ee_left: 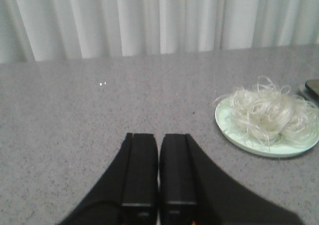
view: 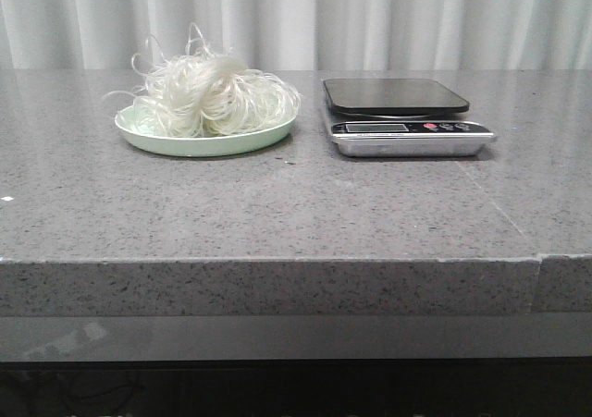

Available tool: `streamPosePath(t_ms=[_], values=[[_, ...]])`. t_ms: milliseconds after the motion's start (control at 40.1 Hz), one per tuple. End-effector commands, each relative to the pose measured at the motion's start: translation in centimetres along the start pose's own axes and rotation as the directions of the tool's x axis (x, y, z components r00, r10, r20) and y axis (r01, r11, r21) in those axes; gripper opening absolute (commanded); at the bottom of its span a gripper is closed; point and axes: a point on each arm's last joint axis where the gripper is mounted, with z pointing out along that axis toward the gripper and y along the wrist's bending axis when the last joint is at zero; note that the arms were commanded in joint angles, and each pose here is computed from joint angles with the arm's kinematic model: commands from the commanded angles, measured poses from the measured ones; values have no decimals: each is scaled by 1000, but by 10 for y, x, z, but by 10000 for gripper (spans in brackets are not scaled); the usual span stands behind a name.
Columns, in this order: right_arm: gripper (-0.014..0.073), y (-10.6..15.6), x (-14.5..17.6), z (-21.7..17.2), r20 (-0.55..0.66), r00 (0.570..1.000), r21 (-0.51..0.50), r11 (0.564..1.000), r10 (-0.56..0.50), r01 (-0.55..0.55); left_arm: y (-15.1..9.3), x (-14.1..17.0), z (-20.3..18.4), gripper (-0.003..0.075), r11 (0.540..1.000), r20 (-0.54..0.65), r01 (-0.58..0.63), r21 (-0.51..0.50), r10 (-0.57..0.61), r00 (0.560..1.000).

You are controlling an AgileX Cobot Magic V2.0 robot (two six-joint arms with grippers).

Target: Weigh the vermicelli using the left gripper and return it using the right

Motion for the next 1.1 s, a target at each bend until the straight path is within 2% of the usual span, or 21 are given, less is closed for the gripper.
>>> streamPosePath(t_ms=[0,175,324,574,648,723,798,873,923,1072], values=[[164,0,-11,8,16,1000,7,1000,0,0,0,-11,6,155,1000,21,15,2,-15,1000],[164,-1,-6,27,-65,998,11,1000,3,-2,0,-7,14,155,1000,-50,15,3,-15,999],[164,-2,-3,36,-106,994,14,1000,4,-2,0,-7,16,155,1000,-55,15,3,-15,998],[176,-2,-4,36,-96,995,13,1000,4,-2,0,-6,16,158,1000,-57,15,3,-15,998],[244,-2,-3,36,-98,995,13,1000,4,-2,0,-6,16,186,1000,-57,15,3,-15,998],[356,-2,-3,36,-98,995,13,1000,3,-2,0,-6,16,263,1000,-57,15,3,-15,998],[480,-2,-3,36,-98,995,13,1000,3,-2,0,-6,16,384,1000,-57,15,3,-15,998],[545,-2,-3,36,-97,995,13,1000,3,-2,-1,-6,16,475,1000,-57,21,7,-21,998],[554,-2,-3,36,-97,995,13,1000,3,-2,-1,-6,17,488,999,-59,31,13,-30,998],[554,-2,-4,36,-93,996,13,1000,3,-2,-6,-8,31,461,996,-75,56,63,-51,996]])
